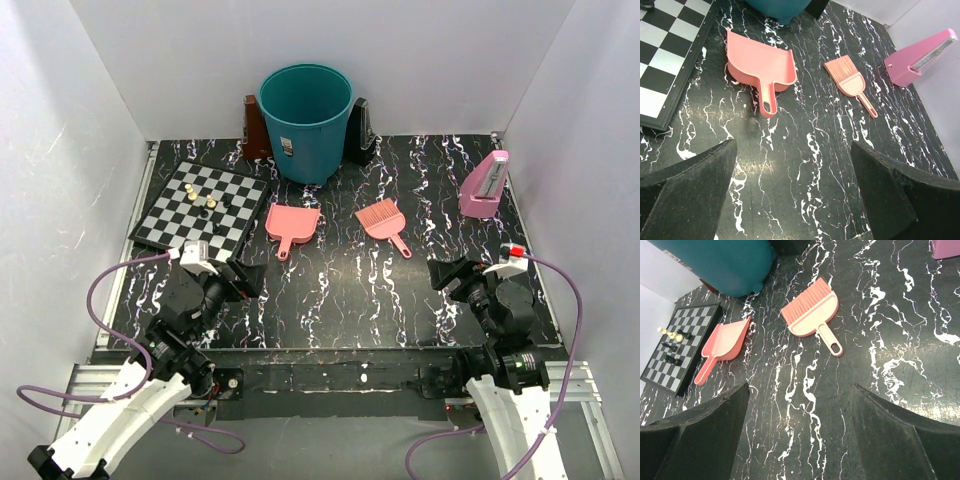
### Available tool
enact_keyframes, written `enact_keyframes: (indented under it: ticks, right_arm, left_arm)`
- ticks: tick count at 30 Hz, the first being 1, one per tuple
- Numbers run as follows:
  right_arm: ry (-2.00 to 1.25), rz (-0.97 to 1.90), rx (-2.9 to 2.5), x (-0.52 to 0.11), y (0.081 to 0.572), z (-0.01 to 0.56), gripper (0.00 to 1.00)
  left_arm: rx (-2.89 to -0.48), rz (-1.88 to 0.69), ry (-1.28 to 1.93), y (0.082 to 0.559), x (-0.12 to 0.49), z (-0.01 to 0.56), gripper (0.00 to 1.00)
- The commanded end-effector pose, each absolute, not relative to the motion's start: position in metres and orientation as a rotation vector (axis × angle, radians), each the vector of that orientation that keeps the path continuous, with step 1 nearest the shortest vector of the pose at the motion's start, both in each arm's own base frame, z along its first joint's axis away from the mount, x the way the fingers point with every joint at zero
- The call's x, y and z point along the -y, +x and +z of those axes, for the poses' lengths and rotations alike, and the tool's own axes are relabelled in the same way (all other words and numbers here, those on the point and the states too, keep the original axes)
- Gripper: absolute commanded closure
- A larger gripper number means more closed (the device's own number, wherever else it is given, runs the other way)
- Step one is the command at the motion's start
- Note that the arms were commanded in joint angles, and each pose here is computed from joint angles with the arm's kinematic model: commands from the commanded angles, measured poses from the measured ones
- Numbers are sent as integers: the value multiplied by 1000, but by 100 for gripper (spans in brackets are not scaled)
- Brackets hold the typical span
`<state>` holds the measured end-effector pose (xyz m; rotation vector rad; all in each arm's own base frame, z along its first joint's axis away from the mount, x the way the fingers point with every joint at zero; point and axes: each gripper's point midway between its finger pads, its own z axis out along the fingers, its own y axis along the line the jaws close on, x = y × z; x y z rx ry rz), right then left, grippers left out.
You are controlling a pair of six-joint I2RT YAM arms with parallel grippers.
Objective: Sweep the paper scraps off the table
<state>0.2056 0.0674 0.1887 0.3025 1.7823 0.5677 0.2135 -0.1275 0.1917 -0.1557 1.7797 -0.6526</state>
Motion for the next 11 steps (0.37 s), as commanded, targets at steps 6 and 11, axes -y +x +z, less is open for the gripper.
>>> enact_keyframes:
  ticks: [6,11]
  right_arm:
    - [315,565,-1768,-66,207,190,13]
    - [320,559,-1763,-65,207,192,13]
  left_arm:
    - [-1798,-624,-180,212,122,186,2]
    - [-1816,-618,-147,213,126,185,2]
